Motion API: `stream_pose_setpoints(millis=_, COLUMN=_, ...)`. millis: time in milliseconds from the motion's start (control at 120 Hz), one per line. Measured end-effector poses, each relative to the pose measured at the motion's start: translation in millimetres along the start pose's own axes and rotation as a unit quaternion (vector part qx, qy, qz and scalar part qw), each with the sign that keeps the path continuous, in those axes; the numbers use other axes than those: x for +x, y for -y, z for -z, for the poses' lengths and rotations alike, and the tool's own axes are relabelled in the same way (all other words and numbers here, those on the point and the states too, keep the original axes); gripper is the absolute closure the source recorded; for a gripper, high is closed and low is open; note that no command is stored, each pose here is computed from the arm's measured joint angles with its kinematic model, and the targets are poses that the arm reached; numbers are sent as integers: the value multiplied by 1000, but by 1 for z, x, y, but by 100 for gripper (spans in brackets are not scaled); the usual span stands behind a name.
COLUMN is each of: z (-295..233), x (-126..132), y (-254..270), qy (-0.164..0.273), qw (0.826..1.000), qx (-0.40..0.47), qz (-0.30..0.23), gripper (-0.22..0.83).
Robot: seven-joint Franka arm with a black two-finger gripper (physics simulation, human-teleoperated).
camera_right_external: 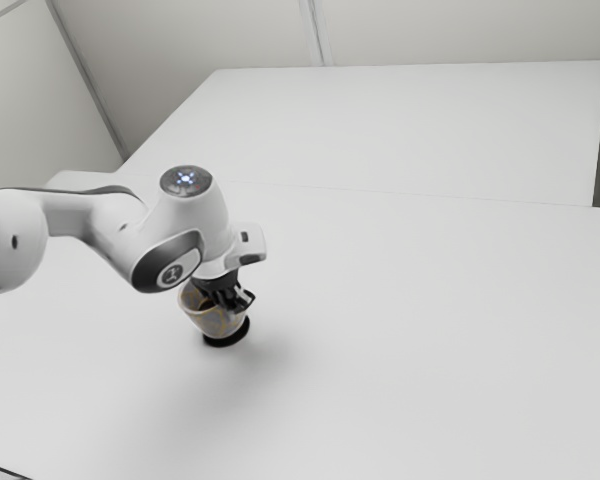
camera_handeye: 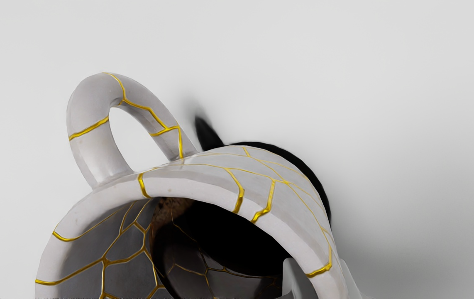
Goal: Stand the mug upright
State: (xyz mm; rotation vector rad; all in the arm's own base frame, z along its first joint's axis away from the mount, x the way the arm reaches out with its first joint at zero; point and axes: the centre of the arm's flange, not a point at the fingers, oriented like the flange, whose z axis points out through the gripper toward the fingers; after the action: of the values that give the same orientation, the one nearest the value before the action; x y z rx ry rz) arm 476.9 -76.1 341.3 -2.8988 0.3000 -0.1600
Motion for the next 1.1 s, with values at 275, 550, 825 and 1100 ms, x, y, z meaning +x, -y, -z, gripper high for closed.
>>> stream_pose_setpoints(millis=275, z=-13, x=0, y=-6, qy=9, qw=1000, qx=-5, qz=23, gripper=78)
stream_pose_setpoints(millis=550, z=-4, x=2, y=-6, qy=2, qw=999, qx=-15, qz=44, gripper=31)
stream_pose_setpoints(millis=825, z=80, x=35, y=1, qy=-25, qw=993, qx=-51, qz=101, gripper=9)
stream_pose_setpoints(millis=1100, z=156, x=66, y=26, qy=33, qw=980, qx=-116, qz=159, gripper=2)
